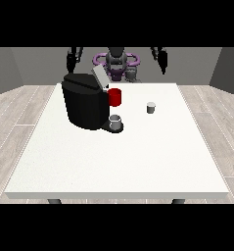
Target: Insert the coffee pod into the coffee machine and close the lid
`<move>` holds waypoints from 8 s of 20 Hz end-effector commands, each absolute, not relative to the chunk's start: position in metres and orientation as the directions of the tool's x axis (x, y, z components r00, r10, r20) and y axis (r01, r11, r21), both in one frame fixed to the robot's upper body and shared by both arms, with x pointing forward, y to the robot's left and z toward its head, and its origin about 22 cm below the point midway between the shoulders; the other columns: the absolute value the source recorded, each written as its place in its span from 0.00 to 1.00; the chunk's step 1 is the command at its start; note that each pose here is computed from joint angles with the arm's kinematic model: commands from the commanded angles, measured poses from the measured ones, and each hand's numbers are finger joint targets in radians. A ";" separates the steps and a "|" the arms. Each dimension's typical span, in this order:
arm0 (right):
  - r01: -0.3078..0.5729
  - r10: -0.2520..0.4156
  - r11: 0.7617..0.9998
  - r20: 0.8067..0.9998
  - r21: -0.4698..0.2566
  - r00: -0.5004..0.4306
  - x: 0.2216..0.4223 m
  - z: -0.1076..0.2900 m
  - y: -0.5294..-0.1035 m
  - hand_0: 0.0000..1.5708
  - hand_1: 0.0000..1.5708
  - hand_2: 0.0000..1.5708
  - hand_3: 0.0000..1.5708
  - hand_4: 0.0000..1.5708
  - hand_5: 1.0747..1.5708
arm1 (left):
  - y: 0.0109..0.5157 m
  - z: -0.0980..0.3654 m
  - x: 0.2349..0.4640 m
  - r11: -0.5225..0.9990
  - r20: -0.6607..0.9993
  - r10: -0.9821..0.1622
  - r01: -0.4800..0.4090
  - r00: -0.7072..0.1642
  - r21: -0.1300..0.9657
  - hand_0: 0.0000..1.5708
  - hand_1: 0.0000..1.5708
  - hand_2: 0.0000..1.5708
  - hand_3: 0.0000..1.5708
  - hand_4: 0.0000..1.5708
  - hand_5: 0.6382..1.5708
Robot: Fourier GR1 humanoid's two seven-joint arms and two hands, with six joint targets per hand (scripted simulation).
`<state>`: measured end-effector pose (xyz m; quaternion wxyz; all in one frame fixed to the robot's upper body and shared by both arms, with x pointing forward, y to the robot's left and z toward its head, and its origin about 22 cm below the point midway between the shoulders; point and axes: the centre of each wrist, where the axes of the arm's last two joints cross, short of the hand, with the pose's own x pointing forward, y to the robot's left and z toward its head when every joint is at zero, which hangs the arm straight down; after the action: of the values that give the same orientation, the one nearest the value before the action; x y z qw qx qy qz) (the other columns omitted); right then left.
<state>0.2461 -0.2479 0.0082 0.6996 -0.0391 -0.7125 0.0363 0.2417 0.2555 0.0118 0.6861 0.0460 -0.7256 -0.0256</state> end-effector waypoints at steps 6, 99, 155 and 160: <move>-0.039 0.097 0.995 0.991 -0.094 0.093 0.227 -0.006 -0.256 0.00 0.00 0.00 0.00 0.08 1.00 | 0.257 0.003 0.237 0.999 0.993 -0.016 0.047 -0.120 0.021 0.00 0.00 0.00 0.00 0.15 1.00; 0.078 -0.020 0.997 1.000 0.018 0.021 0.292 -0.013 -0.226 0.00 0.00 0.00 0.00 0.32 1.00 | 0.300 0.127 0.435 0.566 0.585 -0.788 0.146 -0.195 0.811 0.81 0.81 0.85 0.82 0.35 1.00; 0.087 0.021 0.996 0.983 -0.005 -0.182 0.325 0.048 -0.207 0.00 0.00 0.00 0.00 0.28 1.00 | 0.245 0.239 0.466 0.543 0.521 -0.814 -0.017 -0.258 0.840 0.80 0.80 0.82 0.75 0.31 1.00; 0.080 0.015 0.997 0.985 -0.001 -0.171 0.323 0.040 -0.230 0.00 0.00 0.00 0.00 0.28 1.00 | 0.237 0.227 0.466 0.553 0.535 -0.802 0.007 -0.265 0.833 0.76 0.76 0.79 0.73 0.30 1.00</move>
<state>0.3172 -0.2158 0.0362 0.6452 -0.0266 -0.7630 -0.0283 0.4642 0.2517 0.2292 0.5348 0.2965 -0.6988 -0.3712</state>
